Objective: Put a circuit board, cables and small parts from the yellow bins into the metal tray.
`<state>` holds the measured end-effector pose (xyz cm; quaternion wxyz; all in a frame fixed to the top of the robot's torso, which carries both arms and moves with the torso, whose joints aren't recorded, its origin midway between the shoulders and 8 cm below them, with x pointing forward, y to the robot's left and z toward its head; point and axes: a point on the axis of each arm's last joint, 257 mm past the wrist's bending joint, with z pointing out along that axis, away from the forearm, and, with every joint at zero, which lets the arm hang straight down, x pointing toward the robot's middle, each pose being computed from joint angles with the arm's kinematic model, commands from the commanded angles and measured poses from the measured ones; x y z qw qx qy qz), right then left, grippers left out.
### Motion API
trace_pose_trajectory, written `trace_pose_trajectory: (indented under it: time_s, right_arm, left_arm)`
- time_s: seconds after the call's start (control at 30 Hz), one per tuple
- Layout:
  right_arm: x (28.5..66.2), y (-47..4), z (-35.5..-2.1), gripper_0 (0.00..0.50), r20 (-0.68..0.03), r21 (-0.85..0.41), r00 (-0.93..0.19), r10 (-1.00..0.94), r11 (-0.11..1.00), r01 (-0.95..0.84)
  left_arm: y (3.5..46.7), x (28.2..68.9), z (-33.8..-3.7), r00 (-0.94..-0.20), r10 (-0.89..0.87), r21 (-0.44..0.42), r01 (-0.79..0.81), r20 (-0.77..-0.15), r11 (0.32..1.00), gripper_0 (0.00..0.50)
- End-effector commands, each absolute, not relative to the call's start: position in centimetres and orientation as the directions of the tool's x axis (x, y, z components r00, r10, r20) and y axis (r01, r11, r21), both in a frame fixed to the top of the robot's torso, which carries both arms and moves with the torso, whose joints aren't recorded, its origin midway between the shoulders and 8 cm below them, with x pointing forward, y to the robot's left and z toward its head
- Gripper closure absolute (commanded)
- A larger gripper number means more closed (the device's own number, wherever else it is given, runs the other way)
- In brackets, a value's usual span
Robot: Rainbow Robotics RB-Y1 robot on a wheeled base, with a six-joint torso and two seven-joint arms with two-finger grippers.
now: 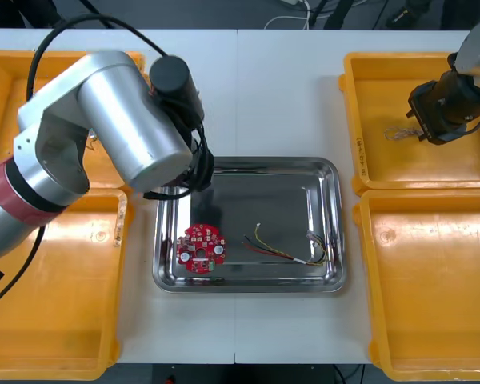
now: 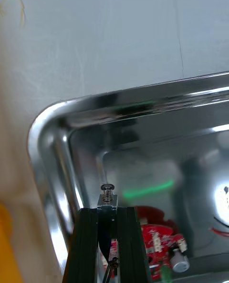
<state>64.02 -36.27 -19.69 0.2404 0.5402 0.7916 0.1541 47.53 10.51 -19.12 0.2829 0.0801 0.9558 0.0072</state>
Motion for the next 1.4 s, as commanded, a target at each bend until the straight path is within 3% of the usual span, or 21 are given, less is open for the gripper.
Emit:
trace_pose_trajectory:
  time_s: [0.03, 0.37, 0.8, 0.83, 0.87, 0.97, 1.07, 1.13, 1.2, 1.27, 1.33, 1.4]
  right_arm:
    - [64.1, -36.2, -19.7, 0.000, -0.170, 0.531, -0.247, 0.954, 0.300, 0.792]
    - [63.7, -35.9, -20.7, 0.000, -0.125, 0.538, -0.231, 0.965, 0.262, 0.801]
    - [63.4, -35.4, -21.6, 0.002, -0.104, 0.535, -0.233, 0.967, 0.252, 0.807]
    - [63.4, -35.3, -21.7, 0.141, -0.102, 0.535, -0.235, 0.967, 0.252, 0.806]
    - [63.4, -35.2, -21.9, 0.247, -0.101, 0.536, -0.235, 0.967, 0.252, 0.806]
    - [63.4, -35.3, -22.1, 0.312, -0.101, 0.540, -0.235, 0.967, 0.252, 0.803]
    - [63.4, -35.3, -22.6, 0.371, -0.095, 0.548, -0.236, 0.967, 0.249, 0.799]
    - [63.4, -35.1, -22.9, 0.500, -0.083, 0.556, -0.237, 0.968, 0.242, 0.795]
    - [63.4, -35.0, -23.0, 0.500, -0.085, 0.555, -0.240, 0.967, 0.246, 0.795]
    - [63.4, -35.0, -23.1, 0.500, -0.085, 0.554, -0.240, 0.967, 0.246, 0.796]
    - [63.4, -35.1, -22.9, 0.500, -0.086, 0.555, -0.239, 0.967, 0.246, 0.795]
    - [63.3, -35.1, -23.0, 0.500, -0.087, 0.551, -0.241, 0.967, 0.248, 0.797]
  left_arm:
    - [8.3, 46.5, -21.4, -0.811, 0.215, 0.062, 0.217, -0.544, 0.974, 0.500]
    - [7.0, 46.9, -25.4, -0.830, 0.161, 0.014, 0.182, -0.534, 0.983, 0.500]
    - [7.2, 46.4, -26.9, -0.842, 0.157, 0.018, 0.172, -0.517, 0.985, 0.495]
    - [7.2, 46.2, -27.0, -0.844, 0.156, 0.017, 0.172, -0.514, 0.985, 0.495]
    - [7.2, 46.2, -27.0, -0.843, 0.157, 0.017, 0.173, -0.515, 0.985, 0.493]
    - [7.3, 46.1, -27.3, -0.847, 0.154, 0.016, 0.170, -0.509, 0.985, 0.488]
    - [7.3, 46.0, -27.4, -0.847, 0.155, 0.017, 0.171, -0.508, 0.985, 0.442]
    - [7.4, 46.0, -27.4, -0.848, 0.153, 0.017, 0.168, -0.507, 0.986, 0.299]
    - [7.4, 46.1, -27.4, -0.847, 0.153, 0.018, 0.168, -0.508, 0.986, 0.212]
    - [7.4, 46.1, -27.4, -0.847, 0.153, 0.018, 0.167, -0.509, 0.986, 0.157]
    - [7.4, 46.2, -27.3, -0.845, 0.153, 0.019, 0.167, -0.512, 0.986, 0.050]
    - [7.4, 46.2, -27.3, -0.844, 0.153, 0.017, 0.169, -0.514, 0.986, 0.000]
